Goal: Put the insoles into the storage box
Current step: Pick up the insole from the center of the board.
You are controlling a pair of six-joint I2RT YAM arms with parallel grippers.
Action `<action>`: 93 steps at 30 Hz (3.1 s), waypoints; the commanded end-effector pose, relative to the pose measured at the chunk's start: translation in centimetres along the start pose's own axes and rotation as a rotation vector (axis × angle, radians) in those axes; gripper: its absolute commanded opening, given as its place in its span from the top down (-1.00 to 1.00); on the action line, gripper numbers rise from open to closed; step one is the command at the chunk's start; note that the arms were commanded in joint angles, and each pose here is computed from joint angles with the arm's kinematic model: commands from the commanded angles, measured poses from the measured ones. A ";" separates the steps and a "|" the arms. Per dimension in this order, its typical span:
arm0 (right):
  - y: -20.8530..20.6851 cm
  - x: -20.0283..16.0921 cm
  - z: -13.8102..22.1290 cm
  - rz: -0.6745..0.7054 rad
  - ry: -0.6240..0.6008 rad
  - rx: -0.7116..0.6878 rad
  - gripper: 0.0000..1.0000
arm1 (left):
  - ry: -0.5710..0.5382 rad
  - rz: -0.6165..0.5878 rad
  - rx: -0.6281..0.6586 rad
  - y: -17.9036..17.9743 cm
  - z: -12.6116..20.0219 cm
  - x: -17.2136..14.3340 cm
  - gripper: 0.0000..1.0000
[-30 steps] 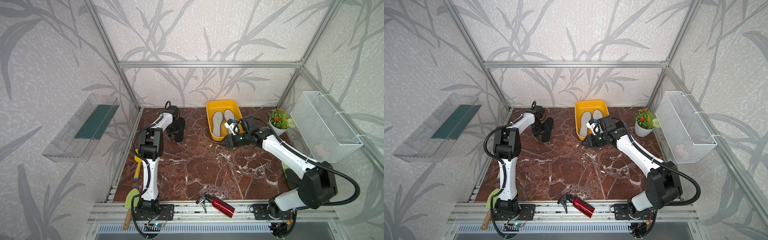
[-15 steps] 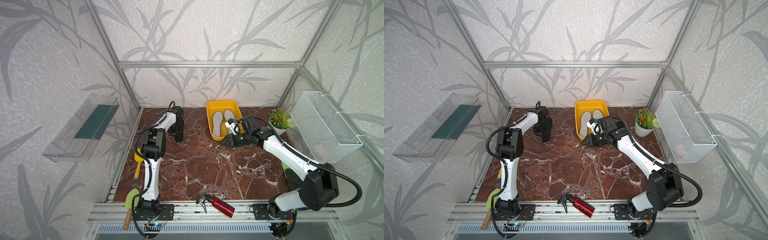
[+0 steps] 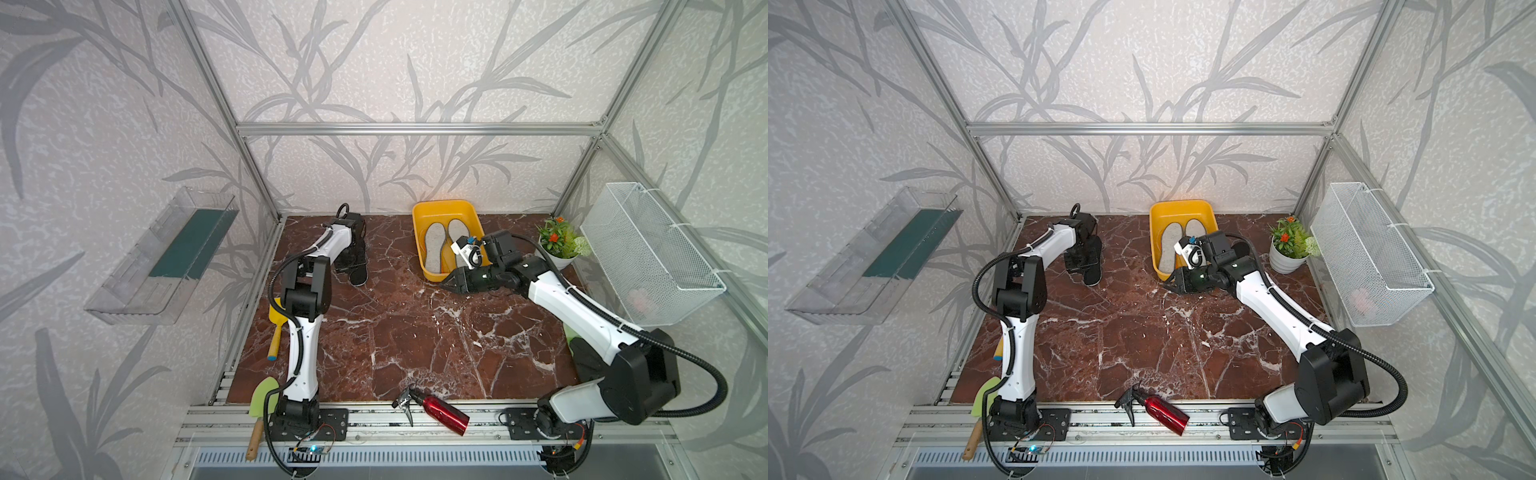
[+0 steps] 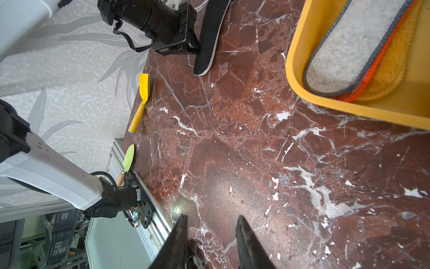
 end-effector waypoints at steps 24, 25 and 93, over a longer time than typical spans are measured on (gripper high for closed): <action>1.7 2.4 0.4 0.014 -0.007 0.050 0.27 | -0.161 -0.069 -0.349 -3.4 9.9 1.1 1.00; 1.7 2.6 0.4 0.010 -0.007 0.051 0.27 | -0.164 -0.071 -0.362 -3.5 10.5 1.1 1.00; -2.0 12.6 3.1 -0.075 -0.170 0.148 0.18 | -0.394 -0.475 -1.047 -15.3 30.1 -16.6 1.00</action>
Point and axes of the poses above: each gripper's point midway between its finger pads, its own z axis back along the fingers, its own y axis along the line the jaws close on, x = y × z, the point moved 1 cm from there along z, back along the fingers, and after that the axes turned 10 degrees about z, right-handed, at the moved point
